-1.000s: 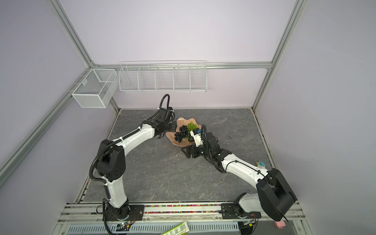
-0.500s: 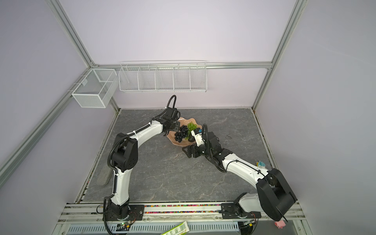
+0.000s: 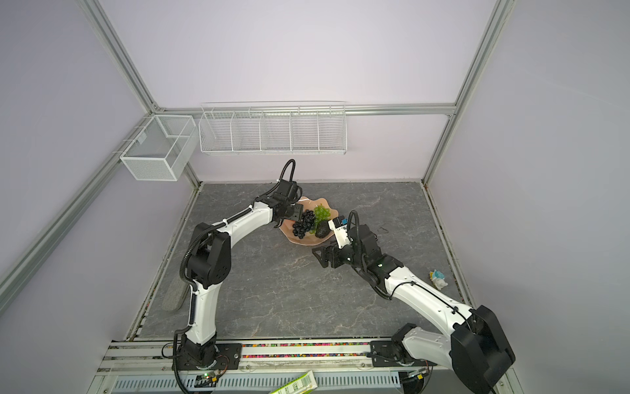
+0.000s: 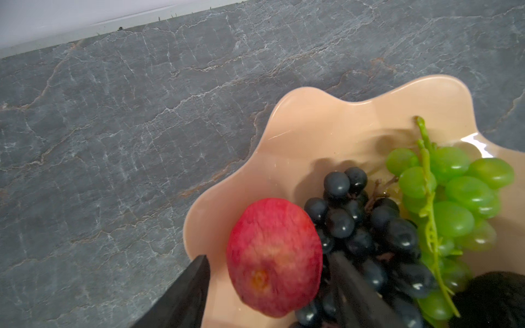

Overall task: Place and organize the fake fruits in the fruit bowl
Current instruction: 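Carry the deep red apple into the bowl with the left gripper and release, then reach the left gripper to the other red apple and grasp it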

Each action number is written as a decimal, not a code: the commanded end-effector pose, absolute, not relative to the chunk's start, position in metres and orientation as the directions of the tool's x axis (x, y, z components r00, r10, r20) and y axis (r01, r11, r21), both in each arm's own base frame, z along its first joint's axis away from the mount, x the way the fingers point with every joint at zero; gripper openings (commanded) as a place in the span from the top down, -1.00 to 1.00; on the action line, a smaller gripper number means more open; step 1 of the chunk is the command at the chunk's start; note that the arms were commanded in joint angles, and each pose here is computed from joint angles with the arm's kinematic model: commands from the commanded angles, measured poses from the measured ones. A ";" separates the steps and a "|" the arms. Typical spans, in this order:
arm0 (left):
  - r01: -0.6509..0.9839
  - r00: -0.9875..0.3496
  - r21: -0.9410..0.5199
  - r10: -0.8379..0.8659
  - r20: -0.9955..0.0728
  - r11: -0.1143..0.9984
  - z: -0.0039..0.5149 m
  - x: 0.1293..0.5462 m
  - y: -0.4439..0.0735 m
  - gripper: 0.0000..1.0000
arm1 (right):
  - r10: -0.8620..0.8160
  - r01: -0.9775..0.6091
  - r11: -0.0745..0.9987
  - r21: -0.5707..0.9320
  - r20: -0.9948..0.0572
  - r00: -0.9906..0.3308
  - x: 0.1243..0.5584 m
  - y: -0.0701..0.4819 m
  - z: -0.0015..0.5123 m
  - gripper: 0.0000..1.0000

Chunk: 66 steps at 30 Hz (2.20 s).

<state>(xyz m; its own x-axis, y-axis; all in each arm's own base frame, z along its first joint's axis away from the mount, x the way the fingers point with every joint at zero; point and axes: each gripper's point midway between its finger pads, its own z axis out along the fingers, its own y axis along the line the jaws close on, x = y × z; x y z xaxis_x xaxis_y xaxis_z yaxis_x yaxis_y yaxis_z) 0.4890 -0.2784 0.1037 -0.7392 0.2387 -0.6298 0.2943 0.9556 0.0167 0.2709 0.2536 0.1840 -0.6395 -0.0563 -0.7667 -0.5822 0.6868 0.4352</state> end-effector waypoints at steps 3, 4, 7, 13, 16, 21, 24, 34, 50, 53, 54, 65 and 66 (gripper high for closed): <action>0.314 -0.697 -0.011 0.223 -0.682 0.949 0.138 0.484 -0.282 -0.40 | -0.066 -0.567 0.716 0.407 -0.769 -0.636 0.264 0.239 0.181 -0.77; 0.326 -0.677 -0.017 0.221 -0.702 0.945 0.147 0.482 -0.284 -0.40 | -0.063 -0.564 0.719 0.406 -0.770 -0.635 0.263 0.237 0.183 -0.77; 0.428 -0.627 -0.083 0.229 -0.745 0.900 0.171 0.466 -0.303 -0.40 | -0.014 -0.520 0.750 0.408 -0.777 -0.630 0.262 0.222 0.185 -0.78; 0.631 -0.594 -0.157 0.343 -0.728 0.760 0.169 0.385 -0.379 -0.39 | 0.114 -0.280 0.852 0.443 -0.678 -0.726 0.252 0.163 0.148 -0.78; 0.711 -0.557 -0.158 0.412 -0.721 0.685 0.160 0.340 -0.421 -0.42 | 0.166 -0.212 0.861 0.462 -0.650 -0.741 0.237 0.144 0.136 -0.78; 0.752 -0.523 -0.139 0.454 -0.721 0.644 0.143 0.306 -0.458 -0.53 | 0.248 -0.166 0.846 0.507 -0.650 -0.718 0.213 0.126 0.134 -0.78; 0.750 -0.522 -0.120 0.472 -0.710 0.650 0.130 0.305 -0.466 -0.54 | 0.254 -0.153 0.846 0.511 -0.639 -0.726 0.204 0.121 0.129 -0.78; 0.755 -0.536 -0.124 0.495 -0.684 0.644 0.106 0.296 -0.475 -0.56 | 0.228 -0.172 0.855 0.489 -0.653 -0.722 0.199 0.118 0.130 -0.78; 0.750 -0.560 -0.104 0.544 -0.624 0.653 0.073 0.300 -0.483 -0.57 | 0.228 -0.175 0.854 0.489 -0.655 -0.720 0.202 0.120 0.133 -0.78; 0.754 -0.559 -0.100 0.554 -0.617 0.649 0.066 0.300 -0.486 -0.58 | 0.226 -0.177 0.855 0.487 -0.657 -0.719 0.203 0.120 0.135 -0.78; 0.753 -0.558 -0.095 0.555 -0.617 0.651 0.064 0.302 -0.486 -0.57 | 0.224 -0.179 0.855 0.486 -0.659 -0.718 0.204 0.121 0.136 -0.78; 0.746 -0.559 -0.070 0.565 -0.607 0.662 0.055 0.306 -0.490 -0.46 | 0.224 -0.183 0.856 0.483 -0.666 -0.711 0.205 0.120 0.143 -0.78; 0.745 -0.558 -0.068 0.564 -0.608 0.664 0.055 0.307 -0.490 -0.43 | 0.224 -0.185 0.854 0.486 -0.665 -0.712 0.205 0.121 0.143 -0.78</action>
<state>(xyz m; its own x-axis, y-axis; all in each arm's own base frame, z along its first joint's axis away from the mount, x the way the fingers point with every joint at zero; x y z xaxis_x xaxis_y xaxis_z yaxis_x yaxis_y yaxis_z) 0.3043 -0.4849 0.0528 -0.5647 0.5636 -0.6029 0.7469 0.6598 -0.0828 0.2022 0.1225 0.1354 -0.7270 0.2214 -0.6500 -0.1809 0.8513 0.4924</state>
